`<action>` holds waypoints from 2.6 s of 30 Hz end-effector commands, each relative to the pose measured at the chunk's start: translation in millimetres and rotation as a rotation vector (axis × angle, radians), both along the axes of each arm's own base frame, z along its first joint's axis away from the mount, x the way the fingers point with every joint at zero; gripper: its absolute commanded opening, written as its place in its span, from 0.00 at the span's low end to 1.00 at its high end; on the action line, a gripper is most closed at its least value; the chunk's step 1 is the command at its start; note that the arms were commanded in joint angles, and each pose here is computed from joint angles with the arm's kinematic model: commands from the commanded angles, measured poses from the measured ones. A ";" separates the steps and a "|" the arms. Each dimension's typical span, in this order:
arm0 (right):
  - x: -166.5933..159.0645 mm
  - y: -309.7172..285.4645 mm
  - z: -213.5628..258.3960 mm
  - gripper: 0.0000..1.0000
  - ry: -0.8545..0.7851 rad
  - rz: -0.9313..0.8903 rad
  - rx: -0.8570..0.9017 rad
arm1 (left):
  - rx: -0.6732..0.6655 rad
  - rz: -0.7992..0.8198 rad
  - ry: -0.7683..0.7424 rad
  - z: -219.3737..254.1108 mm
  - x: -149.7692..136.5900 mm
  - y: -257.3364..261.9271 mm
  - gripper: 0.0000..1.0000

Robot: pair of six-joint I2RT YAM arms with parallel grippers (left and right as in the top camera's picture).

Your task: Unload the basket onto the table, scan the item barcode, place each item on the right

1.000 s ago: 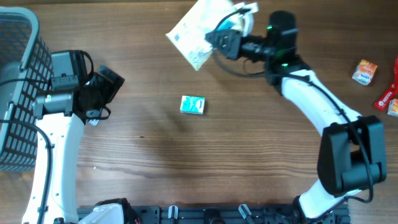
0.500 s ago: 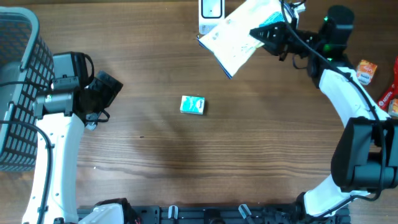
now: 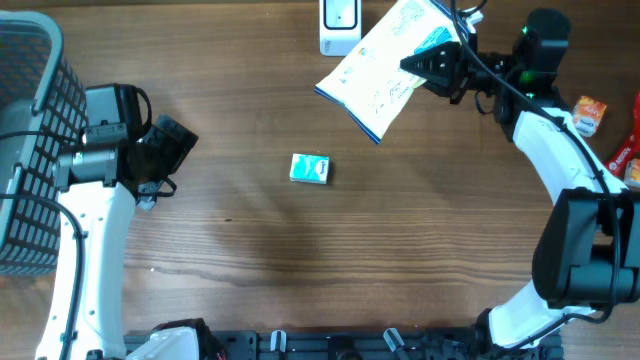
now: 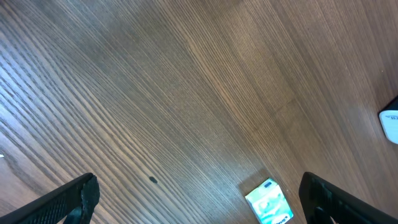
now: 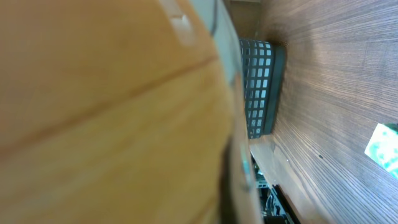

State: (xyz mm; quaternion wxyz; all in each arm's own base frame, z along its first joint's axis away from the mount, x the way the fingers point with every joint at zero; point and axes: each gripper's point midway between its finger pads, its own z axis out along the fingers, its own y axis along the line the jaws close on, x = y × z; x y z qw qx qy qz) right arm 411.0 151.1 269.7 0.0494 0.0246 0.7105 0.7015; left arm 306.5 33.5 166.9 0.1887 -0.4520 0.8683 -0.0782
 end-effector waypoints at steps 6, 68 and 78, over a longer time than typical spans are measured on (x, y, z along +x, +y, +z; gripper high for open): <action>1.1 2.3 14.7 0.04 -0.098 -0.017 -0.008 | 0.030 -0.004 -0.029 10.9 2.7 4.9 1.00; 110.6 92.5 -46.4 0.05 -1.649 -0.194 -2.352 | 0.054 -0.022 -0.050 13.4 7.6 7.5 1.00; 174.6 74.5 -91.5 0.05 -1.907 -0.277 -2.248 | 0.067 -0.016 -0.048 13.5 7.3 10.0 1.00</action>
